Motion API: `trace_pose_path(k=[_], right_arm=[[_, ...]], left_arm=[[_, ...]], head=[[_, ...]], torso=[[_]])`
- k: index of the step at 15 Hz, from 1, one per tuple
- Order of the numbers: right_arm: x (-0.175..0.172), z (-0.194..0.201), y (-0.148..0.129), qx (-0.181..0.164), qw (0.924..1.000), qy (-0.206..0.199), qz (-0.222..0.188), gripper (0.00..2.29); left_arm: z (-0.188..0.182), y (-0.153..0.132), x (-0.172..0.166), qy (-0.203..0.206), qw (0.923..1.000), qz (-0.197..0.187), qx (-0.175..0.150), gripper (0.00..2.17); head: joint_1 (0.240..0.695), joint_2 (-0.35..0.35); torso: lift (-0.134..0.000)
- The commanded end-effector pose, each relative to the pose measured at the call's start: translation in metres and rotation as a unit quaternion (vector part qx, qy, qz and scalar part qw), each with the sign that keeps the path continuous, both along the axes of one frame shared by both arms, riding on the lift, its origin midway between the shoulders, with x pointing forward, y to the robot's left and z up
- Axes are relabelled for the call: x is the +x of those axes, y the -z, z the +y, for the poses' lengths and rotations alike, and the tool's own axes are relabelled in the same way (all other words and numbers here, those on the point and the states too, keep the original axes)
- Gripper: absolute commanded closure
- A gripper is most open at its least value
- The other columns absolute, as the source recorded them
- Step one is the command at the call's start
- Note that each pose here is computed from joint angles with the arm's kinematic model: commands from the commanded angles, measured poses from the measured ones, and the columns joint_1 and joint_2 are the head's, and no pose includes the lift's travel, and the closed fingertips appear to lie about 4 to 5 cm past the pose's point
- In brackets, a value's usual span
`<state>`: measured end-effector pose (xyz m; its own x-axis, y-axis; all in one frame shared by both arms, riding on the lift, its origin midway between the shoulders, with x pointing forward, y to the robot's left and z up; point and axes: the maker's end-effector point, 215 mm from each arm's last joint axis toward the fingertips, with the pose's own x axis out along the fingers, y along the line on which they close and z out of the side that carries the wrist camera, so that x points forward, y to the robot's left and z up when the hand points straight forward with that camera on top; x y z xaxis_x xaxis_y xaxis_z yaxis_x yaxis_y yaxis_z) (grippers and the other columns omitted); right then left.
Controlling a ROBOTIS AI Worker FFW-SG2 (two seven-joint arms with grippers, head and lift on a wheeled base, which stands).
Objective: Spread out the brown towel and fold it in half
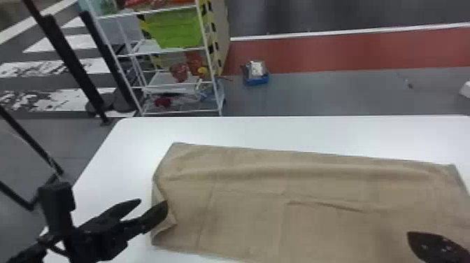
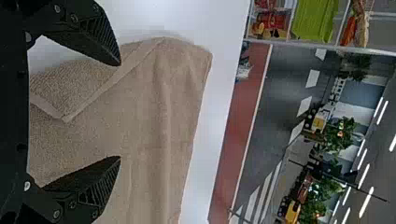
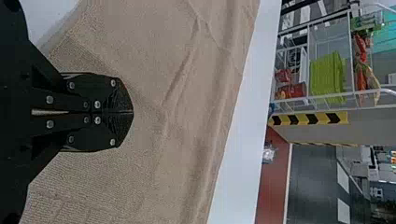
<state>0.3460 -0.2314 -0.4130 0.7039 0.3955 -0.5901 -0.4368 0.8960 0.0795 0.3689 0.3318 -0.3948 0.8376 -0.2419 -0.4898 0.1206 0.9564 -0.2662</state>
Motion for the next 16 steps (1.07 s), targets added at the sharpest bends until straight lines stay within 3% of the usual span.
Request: trace_pose_path(k=[1,3,8,16], right_arm=[[-0.004,-0.004,0.007,-0.006,0.9999,0.004,0.013,1.89],[-0.005,-0.006,0.01,-0.009,0.9998,0.006,0.018,1.89],[-0.006,-0.015,0.018,-0.013,0.9994,0.007,0.029,1.89],[-0.009,-0.024,0.008,0.001,0.9996,0.006,0.027,1.89]], left_arm=[[-0.032,0.017,0.0,0.019,0.9997,0.016,0.004,0.21],[-0.046,0.032,-0.001,0.023,0.9986,0.032,0.034,0.21],[-0.053,0.057,0.015,0.028,0.9935,0.012,0.109,0.21],[0.002,0.054,0.022,-0.005,0.9733,-0.035,0.227,0.22]], head=[[0.695,0.166],[0.695,0.136],[0.695,0.067],[0.695,0.097]], torso=[[-0.124],[-0.124],[-0.124],[-0.124]])
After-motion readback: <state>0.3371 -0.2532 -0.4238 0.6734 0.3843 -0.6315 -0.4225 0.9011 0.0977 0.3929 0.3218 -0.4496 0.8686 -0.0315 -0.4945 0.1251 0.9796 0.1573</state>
